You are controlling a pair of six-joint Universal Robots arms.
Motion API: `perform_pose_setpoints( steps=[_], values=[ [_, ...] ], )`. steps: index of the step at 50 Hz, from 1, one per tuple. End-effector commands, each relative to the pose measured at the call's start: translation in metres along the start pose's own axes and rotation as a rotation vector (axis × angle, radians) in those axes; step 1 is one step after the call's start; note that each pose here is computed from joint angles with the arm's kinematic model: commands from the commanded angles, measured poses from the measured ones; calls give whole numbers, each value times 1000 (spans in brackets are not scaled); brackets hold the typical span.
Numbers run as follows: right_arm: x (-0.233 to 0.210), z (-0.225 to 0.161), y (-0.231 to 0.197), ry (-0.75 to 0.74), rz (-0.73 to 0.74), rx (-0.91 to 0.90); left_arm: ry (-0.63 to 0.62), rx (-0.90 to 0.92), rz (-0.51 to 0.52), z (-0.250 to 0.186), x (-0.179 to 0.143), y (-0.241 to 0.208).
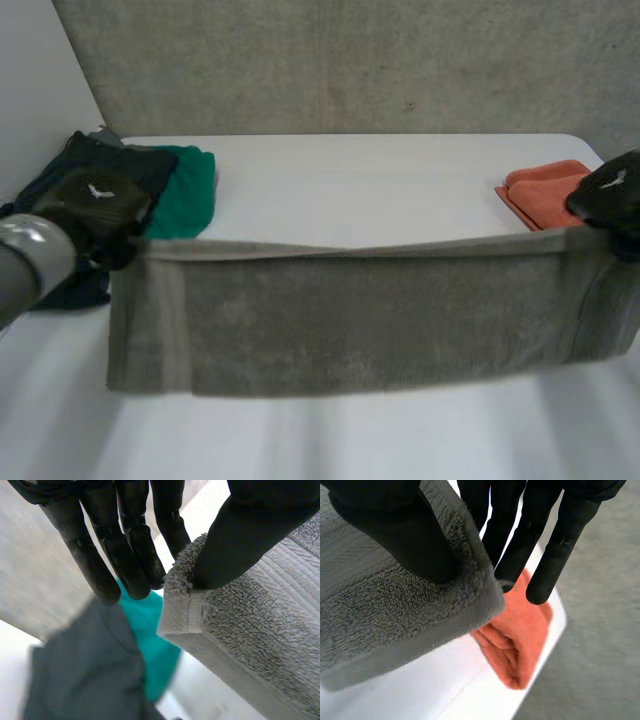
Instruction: Fold the laundry.
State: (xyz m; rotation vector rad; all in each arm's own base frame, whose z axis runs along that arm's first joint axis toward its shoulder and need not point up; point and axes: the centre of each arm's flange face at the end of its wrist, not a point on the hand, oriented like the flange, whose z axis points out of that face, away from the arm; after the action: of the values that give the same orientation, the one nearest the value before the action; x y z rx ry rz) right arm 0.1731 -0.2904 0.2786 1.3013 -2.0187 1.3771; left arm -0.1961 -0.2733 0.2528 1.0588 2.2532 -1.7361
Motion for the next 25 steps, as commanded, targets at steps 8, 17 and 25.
perform_pose_setpoints(
  steps=[8, 17, 25],
  values=[
    [69, 68, -88, 564, -12, 445, -377, 428, 190, 91, -59, -115],
    [115, 25, -125, 893, 48, 735, -600, 817, 89, 56, -90, -177],
    [74, 48, -101, 694, 64, 613, -474, 615, 0, 86, -70, -107]
  ],
)
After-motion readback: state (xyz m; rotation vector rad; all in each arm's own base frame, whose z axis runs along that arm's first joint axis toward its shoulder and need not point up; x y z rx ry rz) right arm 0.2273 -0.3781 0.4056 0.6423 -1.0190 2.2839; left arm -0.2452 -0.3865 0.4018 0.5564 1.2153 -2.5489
